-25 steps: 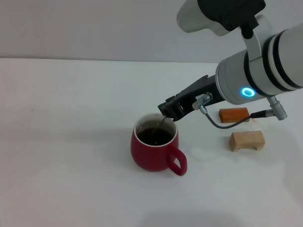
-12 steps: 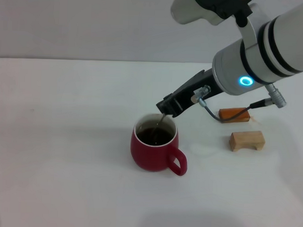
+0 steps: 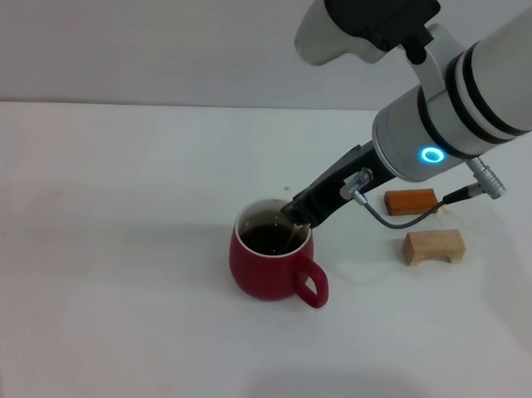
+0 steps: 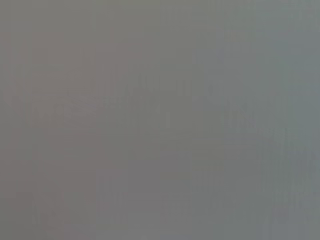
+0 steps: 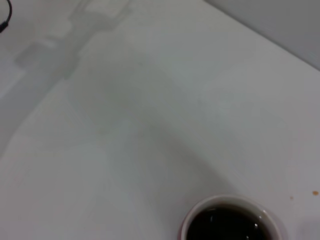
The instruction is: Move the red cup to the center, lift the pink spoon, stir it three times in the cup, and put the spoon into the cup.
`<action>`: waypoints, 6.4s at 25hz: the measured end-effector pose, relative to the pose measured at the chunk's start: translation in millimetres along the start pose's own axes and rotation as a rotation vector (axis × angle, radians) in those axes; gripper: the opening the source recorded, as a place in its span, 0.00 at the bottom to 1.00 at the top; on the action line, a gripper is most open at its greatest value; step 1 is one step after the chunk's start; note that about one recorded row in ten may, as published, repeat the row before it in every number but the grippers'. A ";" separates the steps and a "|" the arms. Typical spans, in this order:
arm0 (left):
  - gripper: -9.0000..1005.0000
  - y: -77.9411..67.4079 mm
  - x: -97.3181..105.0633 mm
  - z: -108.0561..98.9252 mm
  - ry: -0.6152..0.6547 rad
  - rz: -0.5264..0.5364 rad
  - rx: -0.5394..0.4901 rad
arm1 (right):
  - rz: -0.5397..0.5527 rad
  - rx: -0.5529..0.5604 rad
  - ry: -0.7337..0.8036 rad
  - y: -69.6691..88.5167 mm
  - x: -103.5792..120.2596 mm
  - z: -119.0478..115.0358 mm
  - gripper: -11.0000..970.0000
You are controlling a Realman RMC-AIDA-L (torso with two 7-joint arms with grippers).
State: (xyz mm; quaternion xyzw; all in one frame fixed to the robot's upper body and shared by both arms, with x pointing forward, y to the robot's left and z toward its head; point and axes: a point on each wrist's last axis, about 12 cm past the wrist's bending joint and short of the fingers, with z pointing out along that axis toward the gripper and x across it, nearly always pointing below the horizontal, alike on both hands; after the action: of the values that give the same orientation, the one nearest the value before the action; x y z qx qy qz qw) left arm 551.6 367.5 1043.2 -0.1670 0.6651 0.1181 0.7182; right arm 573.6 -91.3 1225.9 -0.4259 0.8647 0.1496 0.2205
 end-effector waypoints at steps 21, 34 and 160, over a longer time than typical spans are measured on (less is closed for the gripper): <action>0.84 -1.6 0.3 0.1 0.002 -0.007 -0.002 | -0.022 0.073 0.071 -19.4 -20.3 17.7 0.20; 0.84 -1.6 -0.5 0.8 -0.002 -0.013 -0.006 | -0.038 -0.017 0.034 -3.9 -26.9 8.4 0.20; 0.84 -2.0 0.3 -2.1 -0.006 -0.053 -0.003 | -0.221 0.324 -0.486 -29.4 -25.7 18.5 0.21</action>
State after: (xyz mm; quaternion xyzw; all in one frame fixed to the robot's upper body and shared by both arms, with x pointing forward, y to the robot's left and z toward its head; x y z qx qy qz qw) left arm 550.5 364.8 1042.9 -0.1856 0.6579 0.1006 0.7229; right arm 615.8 -83.3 1221.1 -0.4283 0.7478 0.0826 0.5006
